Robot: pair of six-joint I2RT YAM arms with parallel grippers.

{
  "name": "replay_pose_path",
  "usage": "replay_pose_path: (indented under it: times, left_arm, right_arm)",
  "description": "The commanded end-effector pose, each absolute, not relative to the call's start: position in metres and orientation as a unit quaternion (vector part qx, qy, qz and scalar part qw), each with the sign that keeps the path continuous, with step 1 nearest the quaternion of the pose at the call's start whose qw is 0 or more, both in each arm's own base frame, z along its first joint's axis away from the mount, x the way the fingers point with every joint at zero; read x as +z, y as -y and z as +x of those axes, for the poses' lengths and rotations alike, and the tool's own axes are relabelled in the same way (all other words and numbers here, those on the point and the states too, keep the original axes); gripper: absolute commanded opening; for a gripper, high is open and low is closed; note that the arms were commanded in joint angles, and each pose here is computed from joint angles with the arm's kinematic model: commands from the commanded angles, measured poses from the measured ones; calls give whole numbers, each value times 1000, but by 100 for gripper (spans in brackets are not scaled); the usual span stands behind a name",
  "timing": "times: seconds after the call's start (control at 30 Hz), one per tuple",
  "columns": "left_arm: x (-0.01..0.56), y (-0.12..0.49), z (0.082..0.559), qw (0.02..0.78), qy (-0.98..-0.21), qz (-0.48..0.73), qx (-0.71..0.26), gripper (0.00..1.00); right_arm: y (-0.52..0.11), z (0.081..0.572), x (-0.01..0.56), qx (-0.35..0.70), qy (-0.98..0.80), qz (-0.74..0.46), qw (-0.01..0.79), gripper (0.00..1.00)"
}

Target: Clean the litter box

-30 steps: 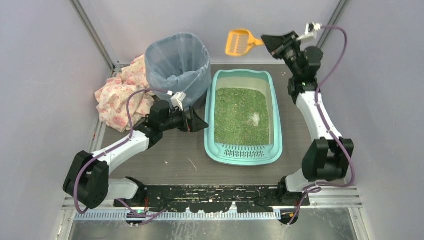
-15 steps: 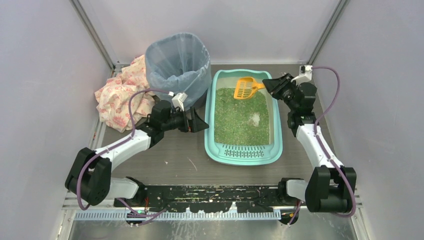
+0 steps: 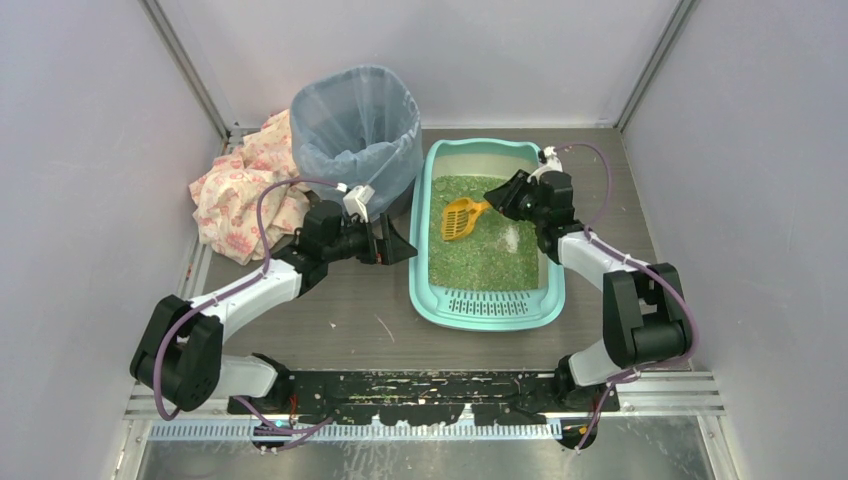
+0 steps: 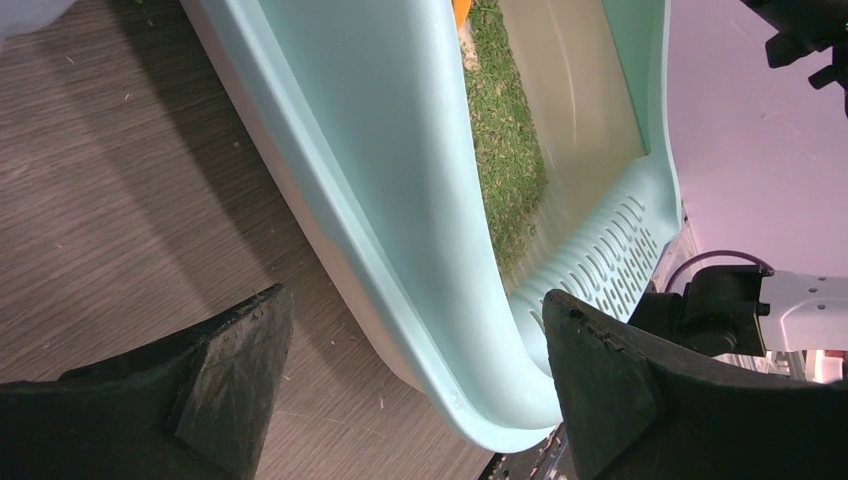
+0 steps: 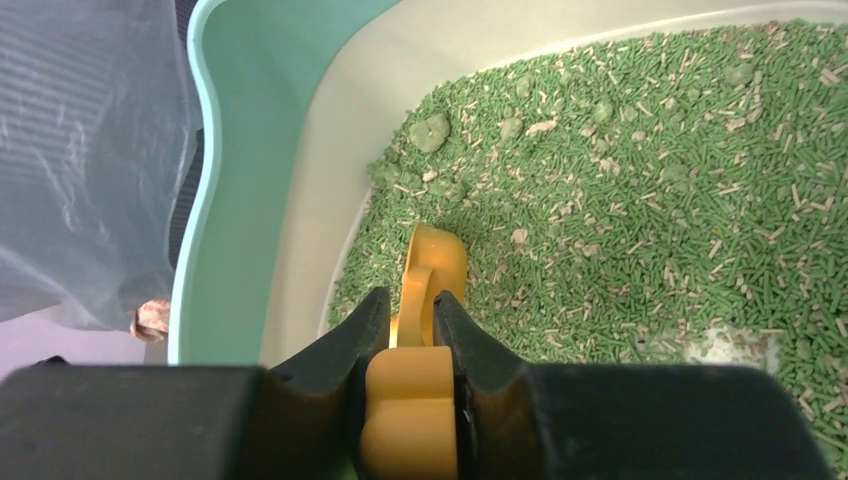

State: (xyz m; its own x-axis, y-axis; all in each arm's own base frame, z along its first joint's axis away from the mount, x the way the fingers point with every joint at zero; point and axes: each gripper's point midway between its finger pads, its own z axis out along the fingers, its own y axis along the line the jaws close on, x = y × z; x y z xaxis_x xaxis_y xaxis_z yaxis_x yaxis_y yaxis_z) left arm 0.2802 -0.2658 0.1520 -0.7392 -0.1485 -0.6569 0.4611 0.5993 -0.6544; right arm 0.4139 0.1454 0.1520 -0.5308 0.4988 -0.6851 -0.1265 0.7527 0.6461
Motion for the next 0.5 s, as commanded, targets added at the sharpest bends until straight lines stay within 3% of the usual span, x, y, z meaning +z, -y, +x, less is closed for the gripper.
replay_pose_path:
  times: [0.0, 0.47]
  left_arm:
    - [173, 269, 287, 383, -803, 112, -442, 94]
    - [172, 269, 287, 381, -804, 111, -442, 94]
  right_arm:
    - [-154, 425, 154, 331, -797, 96, 496, 1]
    - [-190, 429, 149, 420, -771, 103, 468, 1]
